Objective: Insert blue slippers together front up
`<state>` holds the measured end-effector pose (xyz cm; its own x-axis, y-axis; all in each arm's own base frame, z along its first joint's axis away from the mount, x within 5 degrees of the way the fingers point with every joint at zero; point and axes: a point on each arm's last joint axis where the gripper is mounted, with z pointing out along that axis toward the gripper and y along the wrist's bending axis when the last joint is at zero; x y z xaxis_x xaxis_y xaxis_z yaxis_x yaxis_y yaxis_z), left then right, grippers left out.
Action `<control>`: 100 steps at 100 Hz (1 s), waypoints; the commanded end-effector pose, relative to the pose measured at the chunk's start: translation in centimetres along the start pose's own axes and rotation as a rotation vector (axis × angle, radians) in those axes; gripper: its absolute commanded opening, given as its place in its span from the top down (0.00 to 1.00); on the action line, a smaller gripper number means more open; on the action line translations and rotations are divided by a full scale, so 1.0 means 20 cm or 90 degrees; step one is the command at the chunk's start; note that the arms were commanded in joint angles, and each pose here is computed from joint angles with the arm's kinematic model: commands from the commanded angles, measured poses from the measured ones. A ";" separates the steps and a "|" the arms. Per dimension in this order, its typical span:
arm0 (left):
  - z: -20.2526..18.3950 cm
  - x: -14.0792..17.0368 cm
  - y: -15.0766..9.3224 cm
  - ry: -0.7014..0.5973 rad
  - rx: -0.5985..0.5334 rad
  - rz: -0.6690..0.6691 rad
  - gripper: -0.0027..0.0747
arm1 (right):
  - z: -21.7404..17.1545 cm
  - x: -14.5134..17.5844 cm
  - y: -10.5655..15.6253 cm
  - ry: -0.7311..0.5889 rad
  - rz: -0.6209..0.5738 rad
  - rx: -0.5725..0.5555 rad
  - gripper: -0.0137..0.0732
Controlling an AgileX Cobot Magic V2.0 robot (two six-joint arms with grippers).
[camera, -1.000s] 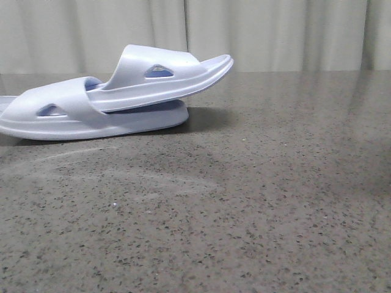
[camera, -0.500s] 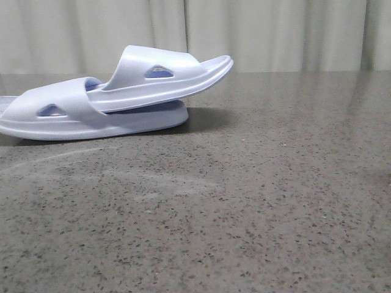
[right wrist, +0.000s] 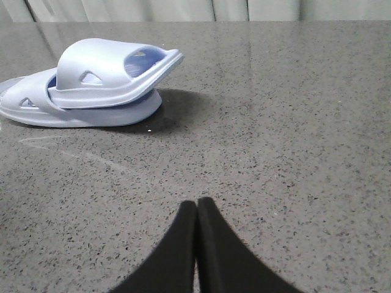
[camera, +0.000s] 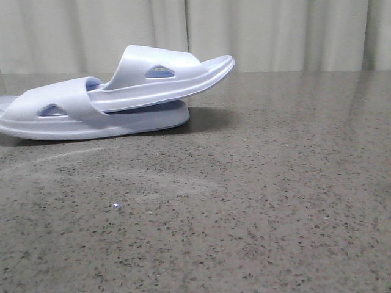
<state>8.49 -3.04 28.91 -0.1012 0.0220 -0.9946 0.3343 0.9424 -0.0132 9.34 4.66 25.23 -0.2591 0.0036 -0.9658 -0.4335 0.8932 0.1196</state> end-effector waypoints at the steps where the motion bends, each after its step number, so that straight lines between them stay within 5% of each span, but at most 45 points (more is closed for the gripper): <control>1: 0.00 -0.05 0.00 -0.022 0.004 -0.016 0.95 | -0.01 -0.06 -0.01 -0.038 0.002 0.016 0.93; 83: 0.00 -0.05 0.00 -0.023 0.003 -0.017 0.95 | -0.01 -0.06 -0.01 -0.038 0.002 0.016 0.93; 100: -0.04 -0.04 0.04 -0.033 -0.068 -0.047 0.95 | -0.01 -0.06 -0.01 -0.038 0.002 0.016 0.93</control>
<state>8.18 -2.94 28.73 -0.1147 0.0413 -0.9925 0.3272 0.9450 0.0015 9.33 4.67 25.22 -0.2614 0.0083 -0.9652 -0.4326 0.8929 0.1249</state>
